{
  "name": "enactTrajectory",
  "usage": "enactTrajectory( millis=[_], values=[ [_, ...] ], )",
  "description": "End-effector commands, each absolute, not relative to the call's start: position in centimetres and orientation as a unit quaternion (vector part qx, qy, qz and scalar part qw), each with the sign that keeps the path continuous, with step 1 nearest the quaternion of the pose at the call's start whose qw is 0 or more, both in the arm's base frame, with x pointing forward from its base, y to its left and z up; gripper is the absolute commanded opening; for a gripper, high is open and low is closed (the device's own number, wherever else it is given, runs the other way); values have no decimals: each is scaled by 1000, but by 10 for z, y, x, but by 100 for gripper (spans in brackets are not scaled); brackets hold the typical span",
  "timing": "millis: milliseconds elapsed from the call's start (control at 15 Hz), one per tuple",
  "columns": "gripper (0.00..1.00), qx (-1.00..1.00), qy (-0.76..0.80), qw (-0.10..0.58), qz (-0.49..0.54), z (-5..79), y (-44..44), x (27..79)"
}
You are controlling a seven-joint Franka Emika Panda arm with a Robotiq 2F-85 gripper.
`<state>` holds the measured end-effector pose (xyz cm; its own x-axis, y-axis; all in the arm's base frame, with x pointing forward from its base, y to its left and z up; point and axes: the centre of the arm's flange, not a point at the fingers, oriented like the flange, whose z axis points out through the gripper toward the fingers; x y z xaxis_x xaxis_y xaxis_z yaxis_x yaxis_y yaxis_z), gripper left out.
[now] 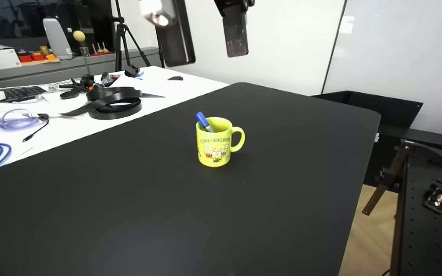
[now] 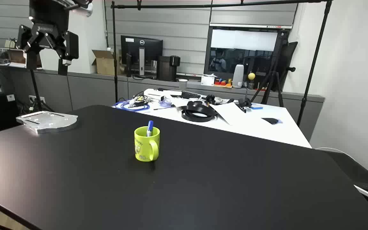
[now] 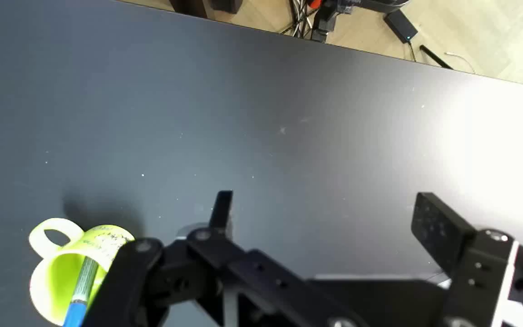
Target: Remove the marker from the mug.
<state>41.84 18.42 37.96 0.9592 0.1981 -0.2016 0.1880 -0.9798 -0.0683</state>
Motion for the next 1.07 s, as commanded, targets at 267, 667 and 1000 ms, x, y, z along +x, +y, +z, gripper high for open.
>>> enactTrajectory(
  millis=[267, 667, 1000],
  values=[
    [100, -990, -98, 25, 103, 380, 184, 419],
    [100, -990, -98, 25, 103, 380, 184, 419],
    [100, -993, -109, -25, 37, 368, 167, 462]
  ],
)
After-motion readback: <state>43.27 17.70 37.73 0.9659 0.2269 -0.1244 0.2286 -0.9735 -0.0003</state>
